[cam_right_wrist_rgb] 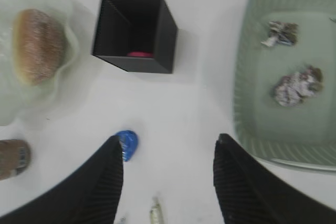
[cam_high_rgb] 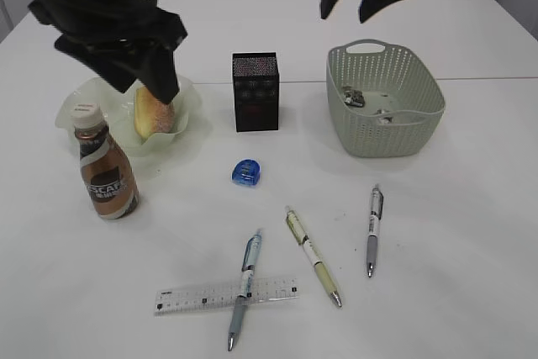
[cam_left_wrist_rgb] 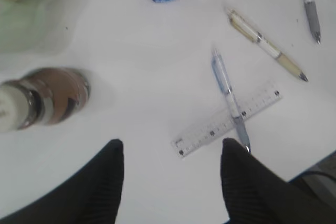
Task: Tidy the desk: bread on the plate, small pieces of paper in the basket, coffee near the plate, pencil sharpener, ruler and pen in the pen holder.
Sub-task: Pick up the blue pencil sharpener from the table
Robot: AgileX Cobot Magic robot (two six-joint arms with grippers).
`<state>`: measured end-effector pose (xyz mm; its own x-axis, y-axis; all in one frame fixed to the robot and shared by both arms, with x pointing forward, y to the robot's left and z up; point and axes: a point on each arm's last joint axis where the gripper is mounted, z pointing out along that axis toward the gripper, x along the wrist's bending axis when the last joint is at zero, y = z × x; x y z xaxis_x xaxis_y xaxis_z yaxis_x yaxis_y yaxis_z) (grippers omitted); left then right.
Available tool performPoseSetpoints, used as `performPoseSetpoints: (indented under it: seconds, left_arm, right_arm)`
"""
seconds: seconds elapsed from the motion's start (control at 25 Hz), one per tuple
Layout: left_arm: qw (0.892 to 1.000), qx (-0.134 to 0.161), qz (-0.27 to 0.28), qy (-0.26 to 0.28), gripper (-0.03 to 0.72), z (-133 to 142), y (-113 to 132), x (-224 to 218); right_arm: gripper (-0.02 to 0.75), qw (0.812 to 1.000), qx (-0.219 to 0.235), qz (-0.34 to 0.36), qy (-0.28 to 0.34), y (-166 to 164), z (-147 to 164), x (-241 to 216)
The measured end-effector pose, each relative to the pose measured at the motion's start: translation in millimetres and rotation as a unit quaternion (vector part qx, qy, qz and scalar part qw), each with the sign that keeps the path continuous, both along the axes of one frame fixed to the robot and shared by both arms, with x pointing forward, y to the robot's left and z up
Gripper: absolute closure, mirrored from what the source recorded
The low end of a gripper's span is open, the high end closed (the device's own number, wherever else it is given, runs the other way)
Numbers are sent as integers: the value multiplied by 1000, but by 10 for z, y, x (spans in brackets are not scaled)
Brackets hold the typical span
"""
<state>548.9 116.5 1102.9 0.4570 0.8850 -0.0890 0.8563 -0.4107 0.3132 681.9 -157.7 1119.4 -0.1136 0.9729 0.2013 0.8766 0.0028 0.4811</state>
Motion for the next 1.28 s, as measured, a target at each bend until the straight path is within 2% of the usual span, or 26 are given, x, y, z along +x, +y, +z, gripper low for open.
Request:
performPoseSetpoints:
  seconds: [0.2, 0.32, 0.4, 0.6, 0.88, 1.0, 1.28]
  left_arm:
    - [1000, 0, 15, -14, 255, -96, -217, 422]
    - [1000, 0, 25, -8, 255, -254, -332, 623]
    - [1000, 2, 25, -2, 254, -377, -407, 733]
    - [999, 12, 27, 19, 204, -786, -577, 988]
    - [995, 47, 38, 80, 181, -1507, -676, 1121]
    - [993, 59, 38, 99, 180, -1737, -687, 1140]
    - [991, 65, 34, 108, 175, -1853, -733, 1121]
  right_arm:
    - [332, 999, -28, -19, 40, -491, -151, -64]
    - [333, 996, -53, -15, 63, -651, -264, -136]
    - [333, 994, -70, -5, 80, -675, -375, -176]
    - [333, 990, -81, 2, 119, -688, -611, -231]
    - [333, 990, -77, 4, 120, -679, -624, -233]
    - [333, 990, -76, 4, 121, -678, -624, -234]
    - [333, 990, -75, 5, 120, -676, -624, -233]
